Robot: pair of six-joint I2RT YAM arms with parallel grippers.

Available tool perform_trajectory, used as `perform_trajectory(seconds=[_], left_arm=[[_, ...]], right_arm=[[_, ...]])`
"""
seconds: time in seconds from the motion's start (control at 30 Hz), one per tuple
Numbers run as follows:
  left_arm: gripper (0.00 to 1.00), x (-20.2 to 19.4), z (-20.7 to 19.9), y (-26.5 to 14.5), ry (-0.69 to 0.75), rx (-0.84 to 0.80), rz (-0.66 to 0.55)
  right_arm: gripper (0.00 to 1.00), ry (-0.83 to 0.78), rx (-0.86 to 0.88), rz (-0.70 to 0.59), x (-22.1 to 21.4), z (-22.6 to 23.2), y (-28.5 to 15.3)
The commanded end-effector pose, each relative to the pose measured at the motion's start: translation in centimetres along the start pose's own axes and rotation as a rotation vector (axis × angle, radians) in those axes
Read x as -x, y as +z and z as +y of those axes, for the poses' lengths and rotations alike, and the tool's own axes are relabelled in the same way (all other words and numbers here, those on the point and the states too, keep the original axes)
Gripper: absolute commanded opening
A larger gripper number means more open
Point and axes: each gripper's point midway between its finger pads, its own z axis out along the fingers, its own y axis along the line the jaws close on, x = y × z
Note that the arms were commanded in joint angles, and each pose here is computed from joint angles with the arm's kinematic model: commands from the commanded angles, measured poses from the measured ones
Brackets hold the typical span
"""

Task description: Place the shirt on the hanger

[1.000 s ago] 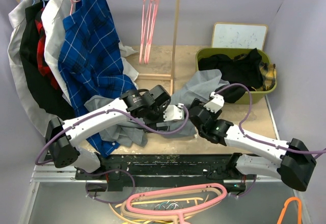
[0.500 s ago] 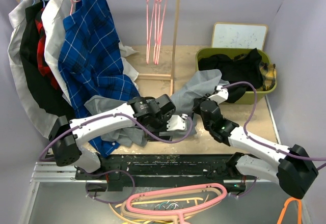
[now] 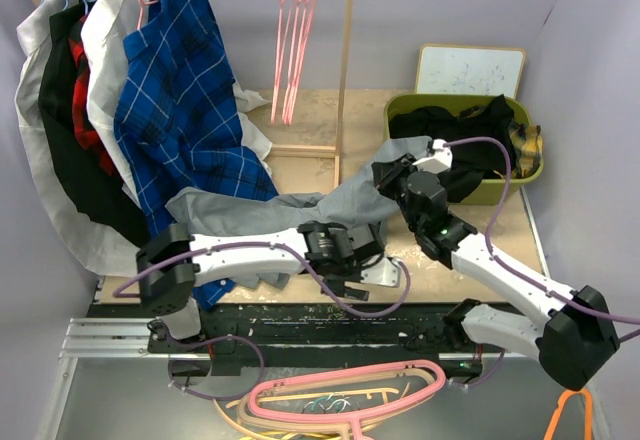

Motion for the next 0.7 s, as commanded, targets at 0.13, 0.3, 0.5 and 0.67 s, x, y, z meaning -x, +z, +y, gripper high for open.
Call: perform_trajectory(seconds=[0.13, 0.3, 0.5, 0.67], left_arm=[[0.99, 7.1, 1.5, 3.3, -0.053, 0.027, -0.151], [1.00, 7.3, 0.9, 5.9, -0.025, -0.001, -0.131], [0.42, 5.2, 0.0, 8.3, -0.005, -0.024, -0.056], [0.00, 5.3, 2.3, 3.6, -0.020, 0.047, -0.081]], right_arm=[[0.80, 0.103, -0.013, -0.108, 6.2, -0.3, -1.8], [0.83, 0.126, -0.021, -0.153, 9.0, -0.9, -3.3], [0.83, 0.141, -0.040, -0.142, 9.3, -2.0, -3.9], [0.83, 0.137, -0.067, -0.086, 7.5, -3.6, -4.0]])
